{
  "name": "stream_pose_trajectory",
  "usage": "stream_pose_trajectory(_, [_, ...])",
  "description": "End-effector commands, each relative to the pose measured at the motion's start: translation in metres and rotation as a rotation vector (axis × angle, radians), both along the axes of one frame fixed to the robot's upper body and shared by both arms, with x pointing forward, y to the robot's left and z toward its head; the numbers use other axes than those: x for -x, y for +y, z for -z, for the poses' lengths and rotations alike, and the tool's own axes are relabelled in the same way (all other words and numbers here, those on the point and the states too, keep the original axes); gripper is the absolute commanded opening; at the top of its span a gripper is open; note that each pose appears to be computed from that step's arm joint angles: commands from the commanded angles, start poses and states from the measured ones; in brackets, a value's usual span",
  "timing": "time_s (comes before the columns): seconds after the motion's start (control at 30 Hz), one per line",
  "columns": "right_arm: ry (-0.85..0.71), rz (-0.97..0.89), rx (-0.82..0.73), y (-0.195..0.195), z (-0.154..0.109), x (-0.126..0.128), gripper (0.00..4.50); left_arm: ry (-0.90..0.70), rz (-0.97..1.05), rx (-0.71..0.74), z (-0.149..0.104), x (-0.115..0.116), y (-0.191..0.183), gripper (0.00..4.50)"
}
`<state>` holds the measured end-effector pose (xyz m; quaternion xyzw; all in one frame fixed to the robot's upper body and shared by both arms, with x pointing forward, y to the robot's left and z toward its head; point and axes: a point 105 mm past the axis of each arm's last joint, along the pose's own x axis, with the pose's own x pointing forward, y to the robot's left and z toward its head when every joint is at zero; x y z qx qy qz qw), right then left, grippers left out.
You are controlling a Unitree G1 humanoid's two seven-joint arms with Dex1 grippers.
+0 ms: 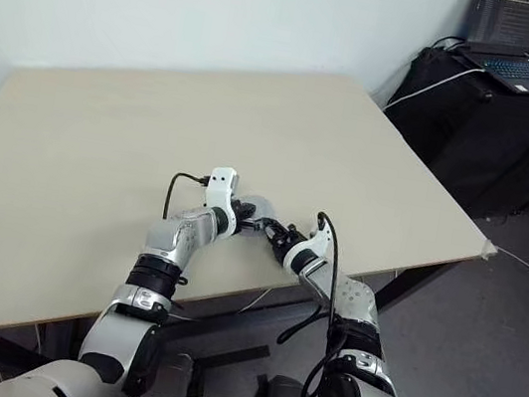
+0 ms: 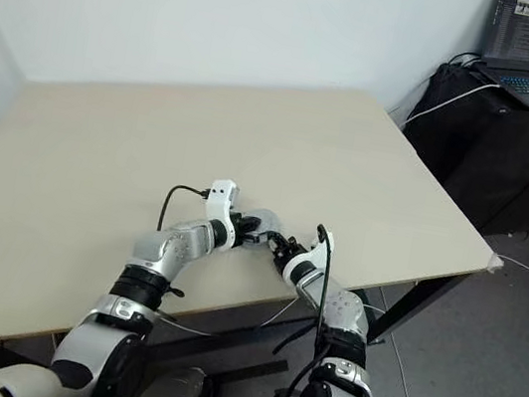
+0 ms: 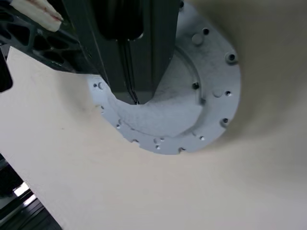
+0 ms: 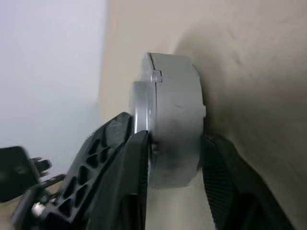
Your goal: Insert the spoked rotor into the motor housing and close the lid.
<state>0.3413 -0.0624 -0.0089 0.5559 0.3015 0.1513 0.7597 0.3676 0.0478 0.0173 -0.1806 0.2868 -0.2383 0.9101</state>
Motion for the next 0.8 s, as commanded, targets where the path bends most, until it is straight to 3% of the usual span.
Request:
stream_pose_trajectory(0.03, [0.003, -0.037, 0.003, 0.009, -0.001, 0.003, 1.22, 0.016, 0.008, -0.019, 0.003, 0.002, -0.001, 0.0])
stream_pose_trajectory(0.57, [0.032, -0.132, 0.004, 0.021, 0.004, 0.017, 1.21, 0.017, 0.002, -0.021, 0.005, 0.003, 0.001, 0.0])
stream_pose_trajectory(0.8, [0.025, -0.119, -0.006, 0.019, 0.002, 0.018, 1.21, -0.051, -0.027, 0.027, -0.01, 0.005, 0.006, 0.0])
